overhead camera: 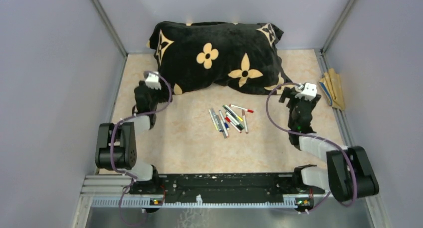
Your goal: Open the pen caps
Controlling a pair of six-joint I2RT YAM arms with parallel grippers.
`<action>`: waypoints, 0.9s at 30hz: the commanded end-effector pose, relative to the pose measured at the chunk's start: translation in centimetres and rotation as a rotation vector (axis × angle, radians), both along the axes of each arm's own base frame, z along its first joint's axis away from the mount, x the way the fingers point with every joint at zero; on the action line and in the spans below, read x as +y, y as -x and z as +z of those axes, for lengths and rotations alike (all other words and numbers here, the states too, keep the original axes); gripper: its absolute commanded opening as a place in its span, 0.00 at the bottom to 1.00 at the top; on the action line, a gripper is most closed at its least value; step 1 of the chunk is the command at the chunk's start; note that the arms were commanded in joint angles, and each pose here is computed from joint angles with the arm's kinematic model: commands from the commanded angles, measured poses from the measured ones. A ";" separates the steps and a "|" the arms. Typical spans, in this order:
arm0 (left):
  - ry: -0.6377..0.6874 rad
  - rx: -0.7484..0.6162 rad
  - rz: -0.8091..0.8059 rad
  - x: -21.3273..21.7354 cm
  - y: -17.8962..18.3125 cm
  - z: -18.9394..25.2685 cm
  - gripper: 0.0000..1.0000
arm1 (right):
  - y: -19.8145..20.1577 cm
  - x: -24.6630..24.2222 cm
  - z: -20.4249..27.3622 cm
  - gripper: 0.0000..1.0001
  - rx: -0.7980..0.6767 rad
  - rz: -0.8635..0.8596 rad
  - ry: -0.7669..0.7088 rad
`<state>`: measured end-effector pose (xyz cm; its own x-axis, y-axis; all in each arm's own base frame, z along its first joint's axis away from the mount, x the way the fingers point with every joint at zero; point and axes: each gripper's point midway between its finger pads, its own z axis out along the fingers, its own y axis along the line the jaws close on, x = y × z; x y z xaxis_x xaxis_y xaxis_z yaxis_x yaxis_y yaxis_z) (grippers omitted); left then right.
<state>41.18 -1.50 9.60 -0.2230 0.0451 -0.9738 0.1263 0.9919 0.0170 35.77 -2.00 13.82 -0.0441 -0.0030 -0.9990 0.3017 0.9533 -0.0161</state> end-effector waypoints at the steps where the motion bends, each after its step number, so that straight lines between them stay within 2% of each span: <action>1: -0.061 0.290 -0.071 -0.2 -1.3 0.5 0.99 | -1.4 2.9 6.0 0.99 -0.045 0.101 -0.147; 4: -0.083 0.452 -0.116 -0.2 -1.3 0.4 0.99 | -1.7 6.3 8.0 0.99 -0.065 0.266 -0.265; 6: -0.070 0.482 -0.130 -0.3 -1.1 1.3 0.99 | -1.7 8.1 8.2 0.99 -0.028 0.356 -0.342; 9: -0.033 0.418 -0.159 -0.9 -0.4 3.5 0.99 | -1.6 12.5 7.4 0.99 0.062 0.577 -0.282; 13: -0.001 0.286 -0.270 -3.0 0.9 6.1 0.99 | -2.1 16.3 4.3 0.99 0.258 0.666 -0.163; 16: 0.008 0.263 -0.347 -4.3 1.8 7.3 0.99 | -2.2 19.4 2.7 0.98 0.339 0.776 -0.131; 22: -0.004 0.281 -0.414 -5.0 3.0 7.7 0.99 | -1.8 23.8 -1.6 0.84 0.484 0.935 -0.059; 25: 0.000 0.299 -0.430 -5.2 3.3 7.5 0.99 | -1.8 25.5 -3.3 0.72 0.532 1.001 -0.014; 27: 0.005 0.303 -0.442 -5.4 3.5 7.5 0.99 | -2.2 25.8 -4.2 0.69 0.563 1.016 -0.006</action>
<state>38.30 -5.98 16.38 -0.4599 0.1781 -0.8699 0.4751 0.8770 -0.0717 37.16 21.61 9.18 -0.5081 -0.2135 -0.8344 -0.5556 0.8215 0.1281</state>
